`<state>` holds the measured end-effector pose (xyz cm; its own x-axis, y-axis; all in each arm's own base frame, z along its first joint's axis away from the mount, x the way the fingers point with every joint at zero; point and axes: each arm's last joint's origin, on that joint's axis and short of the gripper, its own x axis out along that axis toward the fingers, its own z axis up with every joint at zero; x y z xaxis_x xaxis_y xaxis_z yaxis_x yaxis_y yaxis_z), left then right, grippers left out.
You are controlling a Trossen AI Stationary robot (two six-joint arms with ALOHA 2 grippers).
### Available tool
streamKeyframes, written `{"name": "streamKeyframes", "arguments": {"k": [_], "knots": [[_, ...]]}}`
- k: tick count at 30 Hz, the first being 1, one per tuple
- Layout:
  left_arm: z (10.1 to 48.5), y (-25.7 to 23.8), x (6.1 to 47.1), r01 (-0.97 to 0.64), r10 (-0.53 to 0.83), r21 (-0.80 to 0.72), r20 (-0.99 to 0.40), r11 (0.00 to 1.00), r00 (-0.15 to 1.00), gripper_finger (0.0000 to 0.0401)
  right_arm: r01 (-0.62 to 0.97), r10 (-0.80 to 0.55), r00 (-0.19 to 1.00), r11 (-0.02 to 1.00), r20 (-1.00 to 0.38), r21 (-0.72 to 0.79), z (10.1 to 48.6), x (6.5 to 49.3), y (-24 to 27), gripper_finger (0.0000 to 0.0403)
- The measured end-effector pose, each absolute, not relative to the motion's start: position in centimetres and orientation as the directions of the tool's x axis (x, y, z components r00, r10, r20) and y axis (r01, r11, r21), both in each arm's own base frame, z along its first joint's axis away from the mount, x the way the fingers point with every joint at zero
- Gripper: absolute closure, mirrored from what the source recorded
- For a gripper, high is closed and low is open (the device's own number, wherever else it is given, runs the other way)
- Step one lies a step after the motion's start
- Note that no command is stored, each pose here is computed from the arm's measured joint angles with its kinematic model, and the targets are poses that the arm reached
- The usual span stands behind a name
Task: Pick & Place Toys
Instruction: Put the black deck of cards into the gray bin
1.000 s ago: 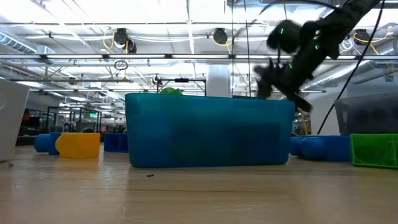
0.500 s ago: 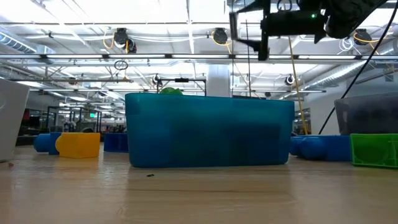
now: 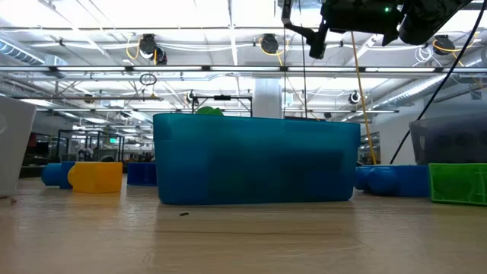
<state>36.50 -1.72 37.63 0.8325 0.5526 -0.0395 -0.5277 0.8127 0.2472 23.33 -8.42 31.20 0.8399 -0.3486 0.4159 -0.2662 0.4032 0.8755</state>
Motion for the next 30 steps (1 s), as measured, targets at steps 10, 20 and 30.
{"name": "streamKeyframes", "arguments": {"k": [10,20,30], "knots": [[37.9,-0.1,40.6,-0.539,0.593,0.363,-0.046,0.76,0.804,0.0162,-0.326,-0.313,0.828,0.406,0.466,0.853,31.7,23.1,-8.2,0.0103],[37.6,1.5,40.9,-0.514,0.565,0.358,-0.048,0.78,0.824,0.0162,-0.34,-0.26,0.85,0.394,0.458,0.854,31.6,23.3,-7.9,0.0103],[37.6,2.7,40.9,-0.52,0.572,0.357,-0.051,0.776,0.818,0.0162,-0.324,-0.259,0.86,0.389,0.44,0.862,31.4,23.4,-8.0,0.0103]]}}
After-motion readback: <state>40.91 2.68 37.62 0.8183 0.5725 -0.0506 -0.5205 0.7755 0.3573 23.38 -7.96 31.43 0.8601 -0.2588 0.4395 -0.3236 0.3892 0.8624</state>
